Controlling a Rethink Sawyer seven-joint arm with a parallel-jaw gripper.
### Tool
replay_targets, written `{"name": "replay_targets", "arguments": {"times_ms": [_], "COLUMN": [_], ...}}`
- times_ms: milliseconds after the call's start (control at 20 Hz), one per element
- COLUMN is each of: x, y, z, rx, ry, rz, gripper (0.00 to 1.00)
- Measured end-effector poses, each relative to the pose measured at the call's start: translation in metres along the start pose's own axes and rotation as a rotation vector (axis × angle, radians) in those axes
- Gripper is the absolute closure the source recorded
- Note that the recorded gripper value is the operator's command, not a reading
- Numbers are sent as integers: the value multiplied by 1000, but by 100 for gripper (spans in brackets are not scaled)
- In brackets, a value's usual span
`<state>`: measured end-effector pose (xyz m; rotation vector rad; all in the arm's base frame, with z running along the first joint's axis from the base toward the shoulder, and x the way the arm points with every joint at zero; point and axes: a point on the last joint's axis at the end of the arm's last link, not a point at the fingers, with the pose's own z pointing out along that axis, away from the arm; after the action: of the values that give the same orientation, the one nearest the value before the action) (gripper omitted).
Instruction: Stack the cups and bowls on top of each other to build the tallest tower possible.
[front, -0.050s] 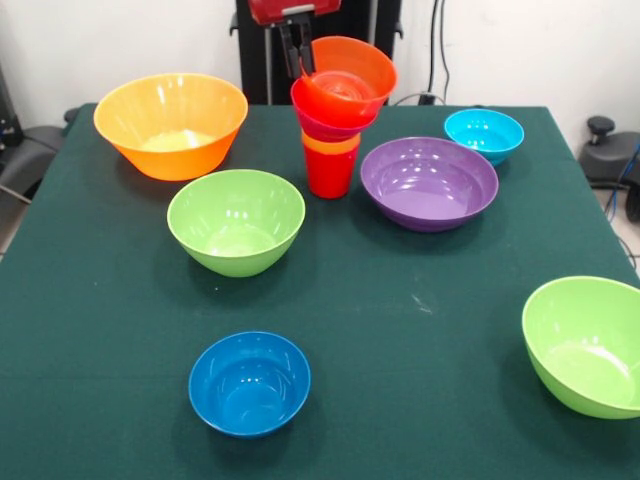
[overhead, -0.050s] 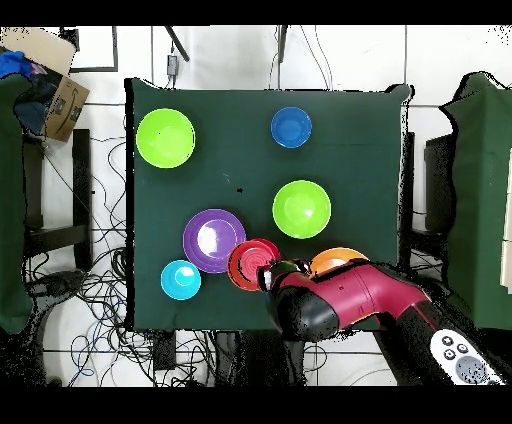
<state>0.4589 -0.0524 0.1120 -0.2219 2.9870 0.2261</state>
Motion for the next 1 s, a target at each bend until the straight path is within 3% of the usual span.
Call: {"name": "replay_targets", "arguments": {"times_ms": [400, 1000], "x": [13, 11], "y": [1, 3], "z": [14, 19], "rx": [-18, -44], "ry": [7, -37], "rz": [-52, -54], "gripper": [100, 100]}}
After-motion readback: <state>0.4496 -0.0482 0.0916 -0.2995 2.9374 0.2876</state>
